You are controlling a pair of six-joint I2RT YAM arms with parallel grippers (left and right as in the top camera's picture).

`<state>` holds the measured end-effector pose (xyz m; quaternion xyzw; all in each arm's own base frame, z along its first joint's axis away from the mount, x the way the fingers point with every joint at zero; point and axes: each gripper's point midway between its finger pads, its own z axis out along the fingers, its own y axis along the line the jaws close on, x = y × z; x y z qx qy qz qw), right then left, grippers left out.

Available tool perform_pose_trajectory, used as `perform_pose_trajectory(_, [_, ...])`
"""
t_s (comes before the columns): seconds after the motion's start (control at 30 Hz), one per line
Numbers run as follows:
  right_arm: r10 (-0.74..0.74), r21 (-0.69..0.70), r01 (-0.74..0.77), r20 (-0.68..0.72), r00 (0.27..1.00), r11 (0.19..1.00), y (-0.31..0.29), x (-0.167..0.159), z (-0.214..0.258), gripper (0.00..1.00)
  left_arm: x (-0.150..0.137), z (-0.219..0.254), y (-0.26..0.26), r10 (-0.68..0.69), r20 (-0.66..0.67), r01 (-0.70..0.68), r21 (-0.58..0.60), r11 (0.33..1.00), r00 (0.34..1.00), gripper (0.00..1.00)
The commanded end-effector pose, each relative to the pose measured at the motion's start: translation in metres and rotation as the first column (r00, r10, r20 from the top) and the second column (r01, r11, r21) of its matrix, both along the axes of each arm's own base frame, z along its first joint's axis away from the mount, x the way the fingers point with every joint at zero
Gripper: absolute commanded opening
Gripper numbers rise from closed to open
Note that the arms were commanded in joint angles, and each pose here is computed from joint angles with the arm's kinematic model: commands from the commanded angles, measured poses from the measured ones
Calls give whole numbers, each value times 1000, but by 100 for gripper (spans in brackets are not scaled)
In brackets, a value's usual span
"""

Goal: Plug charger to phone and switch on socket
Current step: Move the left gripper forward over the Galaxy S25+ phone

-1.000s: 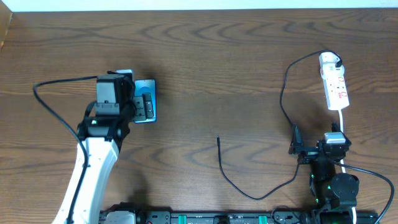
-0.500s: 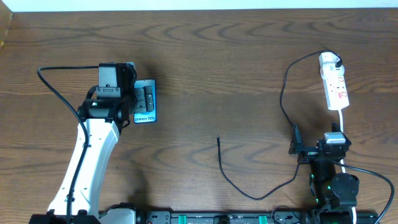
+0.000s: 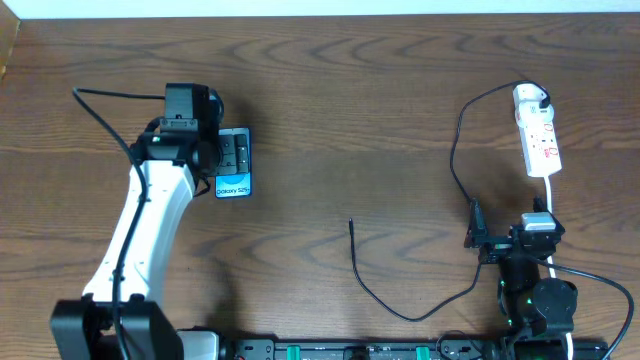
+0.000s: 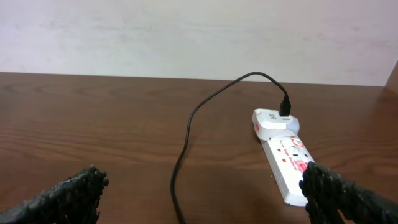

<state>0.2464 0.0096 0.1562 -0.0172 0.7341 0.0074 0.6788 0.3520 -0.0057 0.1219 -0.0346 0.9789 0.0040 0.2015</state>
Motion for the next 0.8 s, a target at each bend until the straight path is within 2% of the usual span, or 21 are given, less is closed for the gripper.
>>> perform_pose_trajectory(0.0, [-2, 6, 2, 4, 1000, 1000, 0, 0, 0, 99, 7, -2, 1, 16, -23, -16, -3, 1000, 1000, 91])
perform_pose_trajectory(0.13, [-2, 6, 2, 3, 1000, 1000, 0, 0, 0, 99, 16, -9, 1, 15, -49, -15, -5, 1000, 999, 91])
perform_pose_trajectory(0.3, [-2, 6, 2, 3, 1000, 1000, 0, 0, 0, 99, 23, -20, -11, -12, -85, 7, -65, 998, 996, 91])
perform_pose_trajectory(0.43, [-1, 6, 1, 3, 1000, 1000, 0, 0, 0, 99, 18, -29, -12, -15, -132, 5, -69, 998, 991, 91])
perform_pose_trajectory(0.77, [-2, 6, 2, 3, 1000, 1000, 0, 0, 0, 99, 16, -29, -12, -14, -139, 5, -69, 998, 990, 91])
